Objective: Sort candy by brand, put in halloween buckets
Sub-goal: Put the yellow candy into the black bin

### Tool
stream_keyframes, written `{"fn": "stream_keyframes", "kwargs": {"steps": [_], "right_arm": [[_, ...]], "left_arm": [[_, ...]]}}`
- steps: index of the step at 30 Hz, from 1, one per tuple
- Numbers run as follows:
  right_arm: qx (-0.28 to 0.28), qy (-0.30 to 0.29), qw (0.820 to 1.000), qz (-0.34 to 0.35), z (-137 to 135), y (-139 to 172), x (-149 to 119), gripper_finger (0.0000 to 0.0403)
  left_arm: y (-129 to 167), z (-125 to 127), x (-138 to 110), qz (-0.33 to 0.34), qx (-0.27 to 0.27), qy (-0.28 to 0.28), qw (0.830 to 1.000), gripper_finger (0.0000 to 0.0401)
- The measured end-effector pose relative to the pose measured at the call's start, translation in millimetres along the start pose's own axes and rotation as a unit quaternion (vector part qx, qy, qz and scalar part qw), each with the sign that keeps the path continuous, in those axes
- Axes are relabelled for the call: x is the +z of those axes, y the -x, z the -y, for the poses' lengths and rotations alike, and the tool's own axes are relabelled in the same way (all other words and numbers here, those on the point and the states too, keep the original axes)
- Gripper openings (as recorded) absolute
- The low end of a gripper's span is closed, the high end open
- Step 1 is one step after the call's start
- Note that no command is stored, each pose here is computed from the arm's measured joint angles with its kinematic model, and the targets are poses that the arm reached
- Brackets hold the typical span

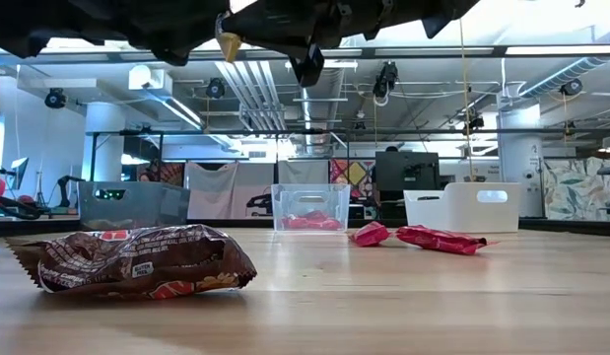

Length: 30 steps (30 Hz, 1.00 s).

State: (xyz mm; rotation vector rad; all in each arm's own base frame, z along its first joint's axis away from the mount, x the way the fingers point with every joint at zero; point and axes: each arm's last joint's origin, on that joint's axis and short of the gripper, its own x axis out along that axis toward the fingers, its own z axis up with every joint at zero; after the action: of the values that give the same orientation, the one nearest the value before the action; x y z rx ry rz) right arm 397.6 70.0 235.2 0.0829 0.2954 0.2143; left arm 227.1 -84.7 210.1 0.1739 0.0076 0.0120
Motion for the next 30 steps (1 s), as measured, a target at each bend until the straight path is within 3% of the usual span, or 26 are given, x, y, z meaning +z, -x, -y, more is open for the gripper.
{"fn": "stream_keyframes", "kwargs": {"steps": [7,17,23,30], "right_arm": [[0.000,0.005,1.000,0.000,0.0,0.1,0.0,0.0013],[-0.001,0.003,1.000,-0.005,0.3,0.1,-1.1,0.0013],[-0.001,-0.019,1.000,-0.005,0.3,0.1,-1.0,0.0018],[-0.013,-0.037,0.999,0.003,4.7,2.2,3.6,0.0086]], "left_arm": [[0.4,0.7,-2.3,-0.004,-0.011,-0.001,1.000,0.0138],[0.5,1.0,-3.8,-0.011,-0.014,-0.008,1.000,0.0010],[0.5,0.8,-3.9,-0.011,-0.013,-0.012,1.000,0.0002],[1.2,-3.2,-1.2,-0.007,0.004,-0.016,1.000,0.0001]]}}
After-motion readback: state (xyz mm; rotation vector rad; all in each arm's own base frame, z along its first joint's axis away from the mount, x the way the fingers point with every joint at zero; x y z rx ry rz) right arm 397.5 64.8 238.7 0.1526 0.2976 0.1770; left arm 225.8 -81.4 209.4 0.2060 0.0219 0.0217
